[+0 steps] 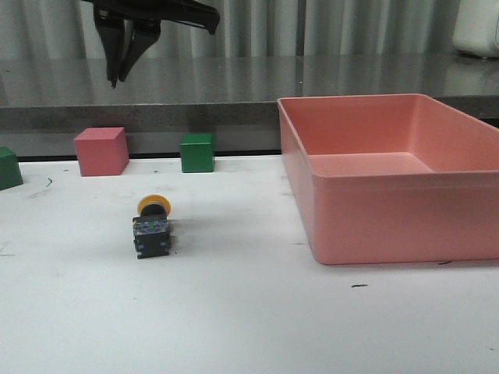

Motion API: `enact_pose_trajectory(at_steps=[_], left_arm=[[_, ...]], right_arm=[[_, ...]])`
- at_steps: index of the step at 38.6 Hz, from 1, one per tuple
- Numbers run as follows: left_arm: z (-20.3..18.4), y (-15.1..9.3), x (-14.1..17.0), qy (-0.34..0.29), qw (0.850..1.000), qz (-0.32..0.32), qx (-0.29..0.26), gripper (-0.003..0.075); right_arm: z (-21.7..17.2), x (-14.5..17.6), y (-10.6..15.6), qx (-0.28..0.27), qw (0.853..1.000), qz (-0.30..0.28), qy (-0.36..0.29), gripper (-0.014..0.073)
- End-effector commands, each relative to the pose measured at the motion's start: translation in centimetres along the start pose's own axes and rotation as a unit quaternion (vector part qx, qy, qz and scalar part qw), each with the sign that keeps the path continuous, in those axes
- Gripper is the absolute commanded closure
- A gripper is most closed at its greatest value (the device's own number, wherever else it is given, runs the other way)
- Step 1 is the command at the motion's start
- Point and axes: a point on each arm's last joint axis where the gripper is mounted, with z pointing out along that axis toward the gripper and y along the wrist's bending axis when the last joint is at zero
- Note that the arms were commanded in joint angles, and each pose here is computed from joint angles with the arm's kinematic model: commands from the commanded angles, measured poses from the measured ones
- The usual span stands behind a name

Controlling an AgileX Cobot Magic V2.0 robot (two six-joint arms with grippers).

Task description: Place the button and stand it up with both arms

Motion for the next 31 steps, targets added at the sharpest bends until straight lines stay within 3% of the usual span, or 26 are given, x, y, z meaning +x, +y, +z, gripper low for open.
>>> enact_pose_trajectory(at_steps=[1,7,15,23,31], left_arm=[[-0.1,-0.1,-1.9,-0.053,0.999,-0.003,0.005,0.0156],[-0.1,-0.1,-1.9,-0.053,0.999,-0.003,0.005,0.0156],[-0.1,-0.1,-1.9,-0.053,0.999,-0.003,0.005,0.0156],[-0.1,-0.1,-1.9,-0.053,0.999,-0.003,0.005,0.0156],[-0.1,-0.1,-1.9,-0.053,0.999,-0.003,0.005,0.0156]], right_arm=[[-7.4,-1.0,0.2,-0.005,0.999,-0.027,-0.037,0.0662],[-11.1,-1.9,-0.9,-0.007,0.997,-0.041,-0.070,0.0663],[-17.1,-3.1,-4.8,0.016,0.992,-0.042,-0.120,0.0663],[-21.2,-1.7,-11.4,0.088,0.991,0.006,-0.100,0.0663],[-23.1,2.3,-19.0,0.167,0.983,0.065,-0.039,0.0663]])
